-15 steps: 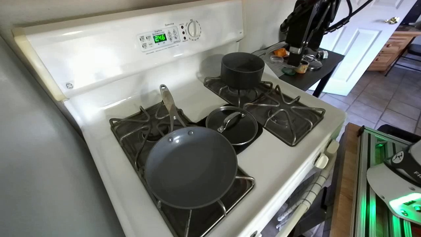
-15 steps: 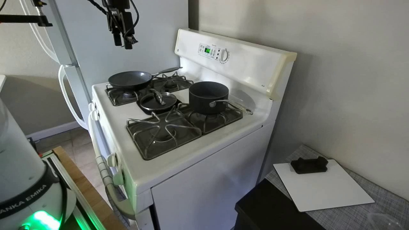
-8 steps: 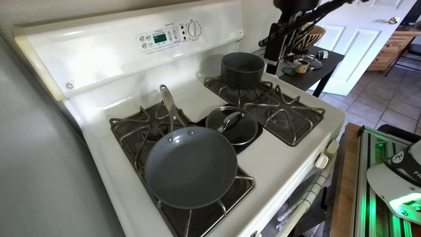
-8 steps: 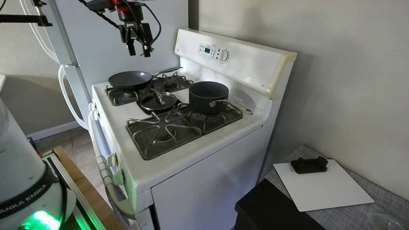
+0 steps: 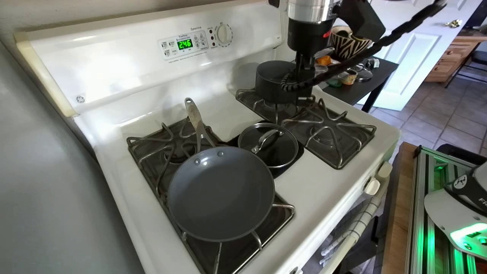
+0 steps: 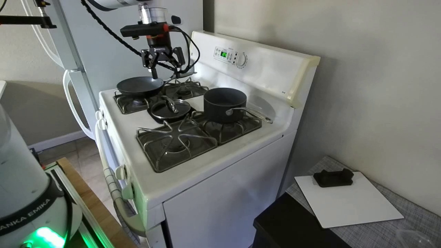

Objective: Pick up the clear lid from the black oven mat and put it on the black pot

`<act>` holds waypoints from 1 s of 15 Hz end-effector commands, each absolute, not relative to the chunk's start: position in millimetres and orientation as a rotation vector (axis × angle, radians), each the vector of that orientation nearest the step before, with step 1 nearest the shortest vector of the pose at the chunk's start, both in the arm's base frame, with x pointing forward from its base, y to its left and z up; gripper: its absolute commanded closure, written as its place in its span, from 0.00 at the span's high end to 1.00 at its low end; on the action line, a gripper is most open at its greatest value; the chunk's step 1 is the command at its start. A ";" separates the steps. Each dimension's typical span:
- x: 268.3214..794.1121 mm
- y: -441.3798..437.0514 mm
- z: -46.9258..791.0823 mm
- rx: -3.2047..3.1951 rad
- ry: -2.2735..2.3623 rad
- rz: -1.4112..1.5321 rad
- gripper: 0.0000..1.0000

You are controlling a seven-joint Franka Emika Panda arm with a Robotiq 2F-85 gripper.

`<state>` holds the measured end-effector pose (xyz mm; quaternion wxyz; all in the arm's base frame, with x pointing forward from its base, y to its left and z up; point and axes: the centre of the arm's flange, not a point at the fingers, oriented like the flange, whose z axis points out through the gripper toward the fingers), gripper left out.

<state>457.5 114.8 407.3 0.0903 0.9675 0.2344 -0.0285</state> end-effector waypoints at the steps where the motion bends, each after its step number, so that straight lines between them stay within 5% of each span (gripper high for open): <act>1: 468.6 111.0 384.3 2.755 0.962 -0.082 1.00; 8: 467.2 114.1 387.0 2.779 0.935 -0.100 1.00; 15: 486.8 134.4 337.4 2.651 1.425 -0.093 1.00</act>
